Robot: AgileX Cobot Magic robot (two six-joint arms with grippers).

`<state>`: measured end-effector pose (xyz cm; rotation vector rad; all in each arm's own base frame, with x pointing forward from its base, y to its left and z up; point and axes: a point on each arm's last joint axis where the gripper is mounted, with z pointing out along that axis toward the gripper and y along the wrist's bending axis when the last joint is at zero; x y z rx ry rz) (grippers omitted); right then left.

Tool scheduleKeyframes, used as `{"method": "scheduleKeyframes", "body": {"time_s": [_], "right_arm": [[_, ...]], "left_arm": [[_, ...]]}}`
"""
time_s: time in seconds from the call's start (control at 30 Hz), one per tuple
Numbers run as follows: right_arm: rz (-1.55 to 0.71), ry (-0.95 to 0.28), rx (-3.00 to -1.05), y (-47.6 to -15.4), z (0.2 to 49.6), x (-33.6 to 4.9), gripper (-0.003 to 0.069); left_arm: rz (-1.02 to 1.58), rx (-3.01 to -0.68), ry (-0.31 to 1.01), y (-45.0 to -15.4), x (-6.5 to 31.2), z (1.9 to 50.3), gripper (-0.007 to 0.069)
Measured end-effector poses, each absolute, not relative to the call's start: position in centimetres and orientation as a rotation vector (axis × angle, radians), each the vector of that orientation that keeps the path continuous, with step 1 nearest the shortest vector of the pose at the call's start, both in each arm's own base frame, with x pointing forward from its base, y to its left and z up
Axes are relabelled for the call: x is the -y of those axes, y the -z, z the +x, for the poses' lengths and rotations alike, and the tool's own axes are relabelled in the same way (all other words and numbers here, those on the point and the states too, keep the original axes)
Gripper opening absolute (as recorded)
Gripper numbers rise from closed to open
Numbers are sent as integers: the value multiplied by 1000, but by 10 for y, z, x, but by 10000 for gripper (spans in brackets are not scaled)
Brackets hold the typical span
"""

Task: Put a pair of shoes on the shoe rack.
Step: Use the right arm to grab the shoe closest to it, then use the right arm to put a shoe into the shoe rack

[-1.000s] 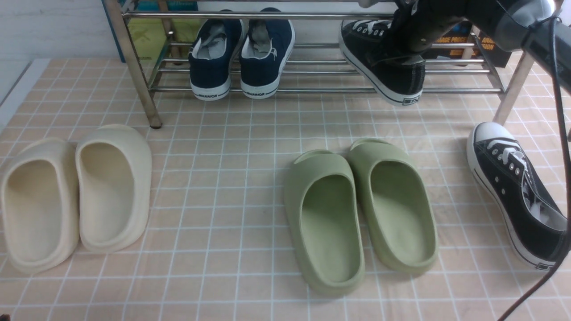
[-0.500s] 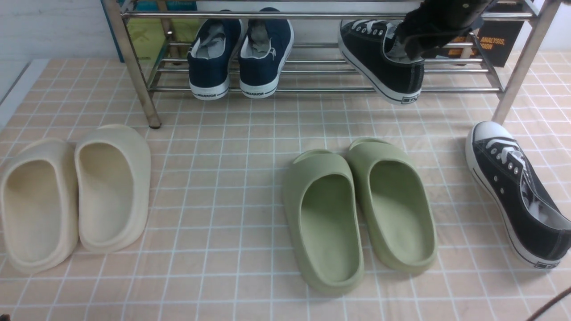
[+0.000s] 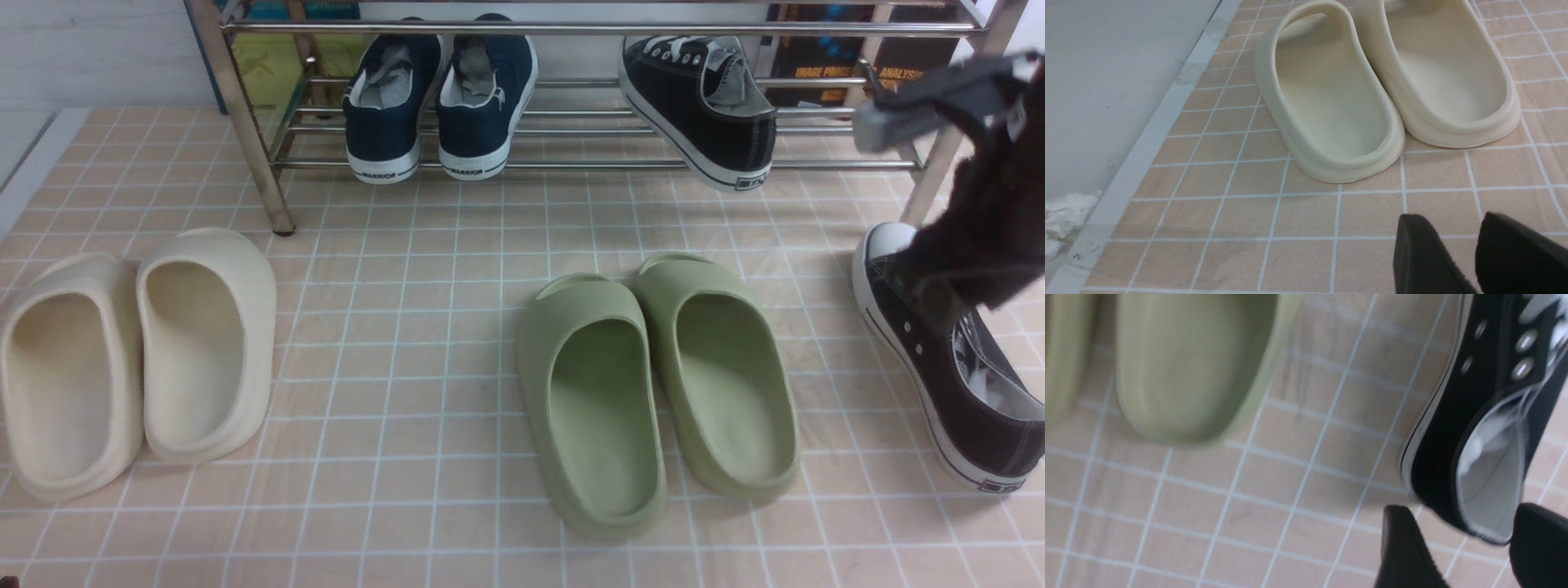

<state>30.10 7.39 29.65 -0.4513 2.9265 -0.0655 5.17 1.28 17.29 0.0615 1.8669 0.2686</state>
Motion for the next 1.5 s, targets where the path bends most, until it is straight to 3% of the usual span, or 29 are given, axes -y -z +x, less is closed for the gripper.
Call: {"method": "scheduleKeyframes", "body": {"time_s": [0.23,0.73,0.87,1.0,1.1,1.27,1.5], "right_arm": [[-266,156,-2974,-242,290,-52,363],[-207,137,-2864,-208,316,-41,343],[-221,150,-2902,-192,320,-41,287],[-239,173,-2919,-187,321,-40,163],[-243,180,-2915,-189,321,-40,13],[-215,145,-2868,-215,317,-41,0],[-251,53,-2650,-286,328,-47,0]], "left_arm": [[61,-1867,-269,-173,-13,52,239],[62,-1867,-270,-173,-13,52,239],[62,-1867,-270,-173,-13,52,239],[63,-1867,-270,-173,-13,52,239],[63,-1867,-270,-173,-13,52,239],[63,-1867,-271,-173,-13,52,239],[98,-1866,-329,-173,-15,51,239]]}}
